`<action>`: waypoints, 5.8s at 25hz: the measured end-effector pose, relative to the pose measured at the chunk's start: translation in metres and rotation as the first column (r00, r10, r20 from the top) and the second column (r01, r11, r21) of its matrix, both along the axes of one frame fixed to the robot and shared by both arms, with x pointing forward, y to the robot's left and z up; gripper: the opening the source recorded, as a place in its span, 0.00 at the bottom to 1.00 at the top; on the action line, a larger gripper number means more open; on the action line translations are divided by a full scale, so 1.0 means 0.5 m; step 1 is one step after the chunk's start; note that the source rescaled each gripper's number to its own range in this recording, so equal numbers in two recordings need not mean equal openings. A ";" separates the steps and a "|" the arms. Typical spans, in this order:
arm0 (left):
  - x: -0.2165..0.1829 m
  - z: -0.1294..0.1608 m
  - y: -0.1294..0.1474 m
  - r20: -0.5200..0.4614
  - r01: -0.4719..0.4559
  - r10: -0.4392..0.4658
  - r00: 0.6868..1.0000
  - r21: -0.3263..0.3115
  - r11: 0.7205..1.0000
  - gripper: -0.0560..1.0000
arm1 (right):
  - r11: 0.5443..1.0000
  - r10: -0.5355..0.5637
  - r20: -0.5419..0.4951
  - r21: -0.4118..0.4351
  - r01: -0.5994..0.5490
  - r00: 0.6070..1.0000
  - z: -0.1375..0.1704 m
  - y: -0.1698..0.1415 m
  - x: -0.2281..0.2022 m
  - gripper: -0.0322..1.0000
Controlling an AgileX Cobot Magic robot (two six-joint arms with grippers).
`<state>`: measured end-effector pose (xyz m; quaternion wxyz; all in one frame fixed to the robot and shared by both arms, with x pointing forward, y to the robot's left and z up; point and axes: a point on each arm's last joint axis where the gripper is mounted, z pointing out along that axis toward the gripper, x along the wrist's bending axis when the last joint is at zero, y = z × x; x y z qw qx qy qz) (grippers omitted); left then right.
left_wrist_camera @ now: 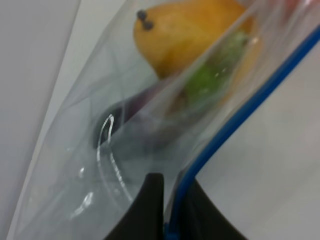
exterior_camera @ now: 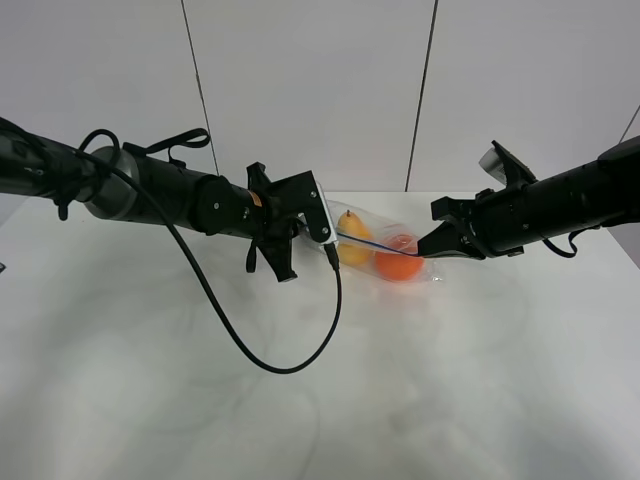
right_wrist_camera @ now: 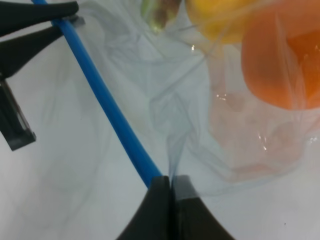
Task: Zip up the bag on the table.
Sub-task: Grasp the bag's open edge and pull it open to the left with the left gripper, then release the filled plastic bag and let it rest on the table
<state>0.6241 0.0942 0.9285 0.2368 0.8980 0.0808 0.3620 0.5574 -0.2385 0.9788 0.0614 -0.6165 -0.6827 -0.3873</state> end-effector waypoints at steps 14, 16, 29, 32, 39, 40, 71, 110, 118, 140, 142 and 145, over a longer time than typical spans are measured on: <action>0.018 0.008 0.037 0.016 -0.035 0.035 0.999 0.008 0.999 0.06 | 1.000 -0.002 -0.004 -0.001 0.002 1.000 0.000 0.000 0.000 0.03; 0.021 0.009 0.044 0.018 -0.043 0.042 0.999 0.010 0.999 0.06 | 1.000 -0.001 -0.005 -0.001 0.001 1.000 0.000 0.000 0.000 0.03; 0.041 0.009 0.091 0.017 -0.101 0.101 0.995 0.011 0.995 0.05 | 1.000 0.016 -0.004 -0.022 -0.016 1.000 -0.002 0.000 -0.002 0.03; 0.042 0.009 0.093 0.017 -0.103 0.103 0.995 0.011 0.995 0.05 | 0.999 0.019 -0.004 -0.026 -0.019 1.000 -0.003 -0.001 -0.002 0.03; 0.043 0.009 0.096 0.017 -0.106 0.106 0.994 0.011 0.994 0.05 | 0.999 0.023 -0.004 -0.030 -0.023 1.000 -0.003 -0.001 -0.003 0.03; 0.044 0.009 0.097 0.017 -0.108 0.108 0.994 0.011 0.994 0.05 | 0.999 0.020 -0.007 -0.029 -0.020 1.000 -0.003 -0.001 -0.003 0.03; 0.056 0.008 0.133 0.004 -0.159 0.159 0.987 0.004 0.987 0.08 | 0.999 0.014 -0.017 -0.047 -0.015 1.000 -0.005 -0.004 -0.004 0.03; 0.051 0.078 0.355 -0.455 -0.798 0.658 0.600 -0.280 0.534 0.58 | 0.995 0.034 -0.012 -0.090 -0.035 0.999 -0.009 -0.009 -0.005 0.03; 0.038 0.091 0.414 -0.497 -0.854 0.697 0.517 -0.249 0.457 0.58 | 0.995 0.034 -0.012 -0.090 -0.035 0.999 -0.009 -0.009 -0.005 0.03; -0.056 0.238 0.470 -0.531 -0.897 0.724 0.441 -0.223 0.382 0.58 | 0.995 0.037 -0.012 -0.094 -0.038 0.999 -0.010 -0.009 -0.006 0.03; -0.076 0.270 0.471 -0.522 -0.893 0.725 0.449 -0.238 0.382 0.58 | 0.995 0.037 -0.012 -0.094 -0.038 0.999 -0.010 -0.009 -0.006 0.03; -0.111 0.315 0.468 -0.507 -0.886 0.726 0.464 -0.253 0.389 0.58 | 0.995 0.037 -0.012 -0.094 -0.038 0.999 -0.010 -0.009 -0.006 0.03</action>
